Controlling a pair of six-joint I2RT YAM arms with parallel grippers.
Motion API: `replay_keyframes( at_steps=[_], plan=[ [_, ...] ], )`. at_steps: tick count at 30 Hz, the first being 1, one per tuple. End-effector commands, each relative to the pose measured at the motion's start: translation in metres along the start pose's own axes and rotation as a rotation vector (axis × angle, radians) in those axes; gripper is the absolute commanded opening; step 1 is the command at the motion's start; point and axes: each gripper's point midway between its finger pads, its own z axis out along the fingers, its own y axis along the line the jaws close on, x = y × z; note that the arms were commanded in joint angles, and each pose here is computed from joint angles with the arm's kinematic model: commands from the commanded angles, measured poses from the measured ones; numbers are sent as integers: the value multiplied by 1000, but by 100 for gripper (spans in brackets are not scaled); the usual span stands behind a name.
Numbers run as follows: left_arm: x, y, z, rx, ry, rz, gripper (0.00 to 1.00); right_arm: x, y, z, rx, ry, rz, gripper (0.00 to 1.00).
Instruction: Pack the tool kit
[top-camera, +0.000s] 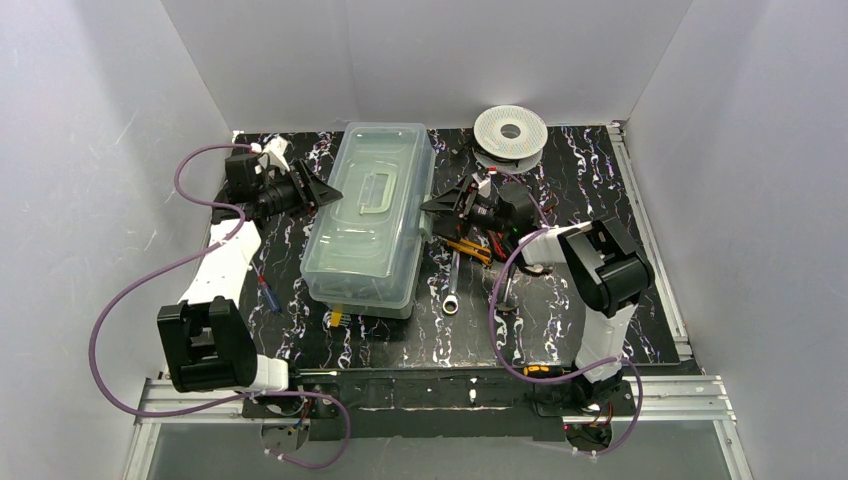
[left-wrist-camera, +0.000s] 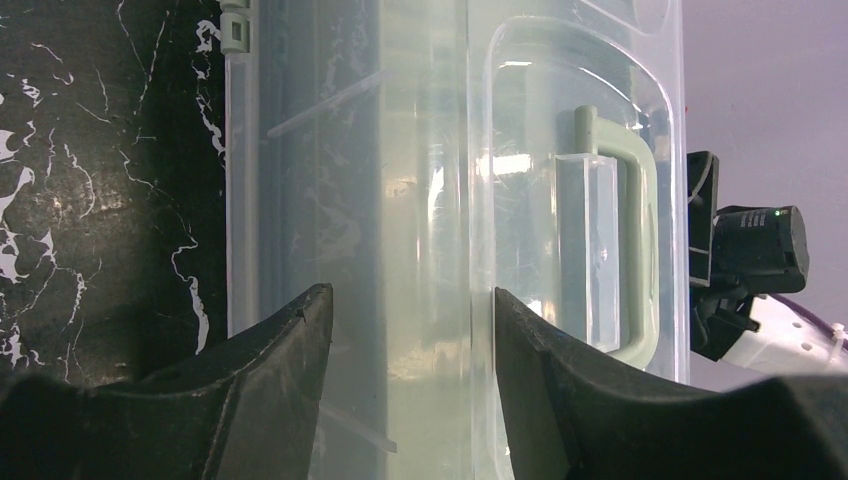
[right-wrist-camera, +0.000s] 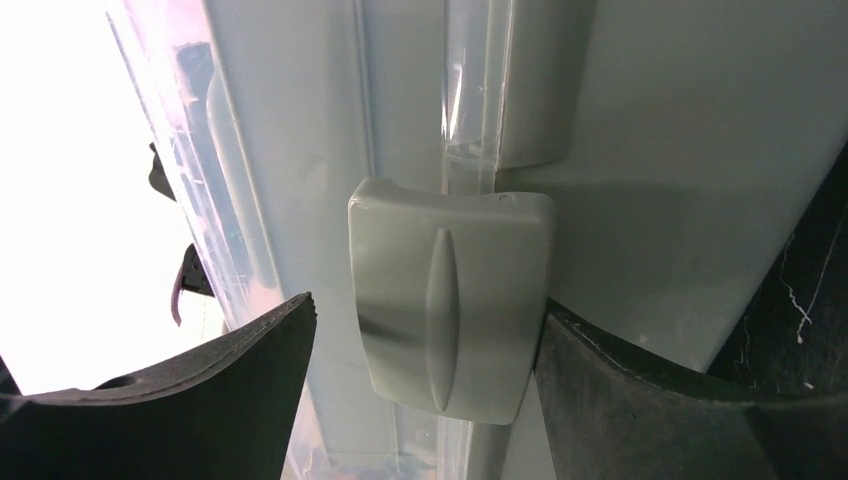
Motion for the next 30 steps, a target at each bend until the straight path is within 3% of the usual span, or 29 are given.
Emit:
replay_keyframes(
  at_steps=[1,5,12,17,20,30],
  plan=[
    [88,23,-7,-107,279,-180,38,10,37,-2,-47,40,-87,83],
    [89,17,-6,-116,272,-132,38,8,29,0,-10,54,-66,80],
    [95,-2,-11,-215,270,105,38,5,19,-3,12,92,-75,80],
    [100,-21,-8,-258,261,295,37,-15,-26,-18,77,70,-27,83],
    [102,-21,-5,-265,277,309,37,-28,-62,-35,169,34,-5,83],
    [101,-19,-1,-236,289,261,38,-47,-79,-75,379,-78,-95,83]
  ],
)
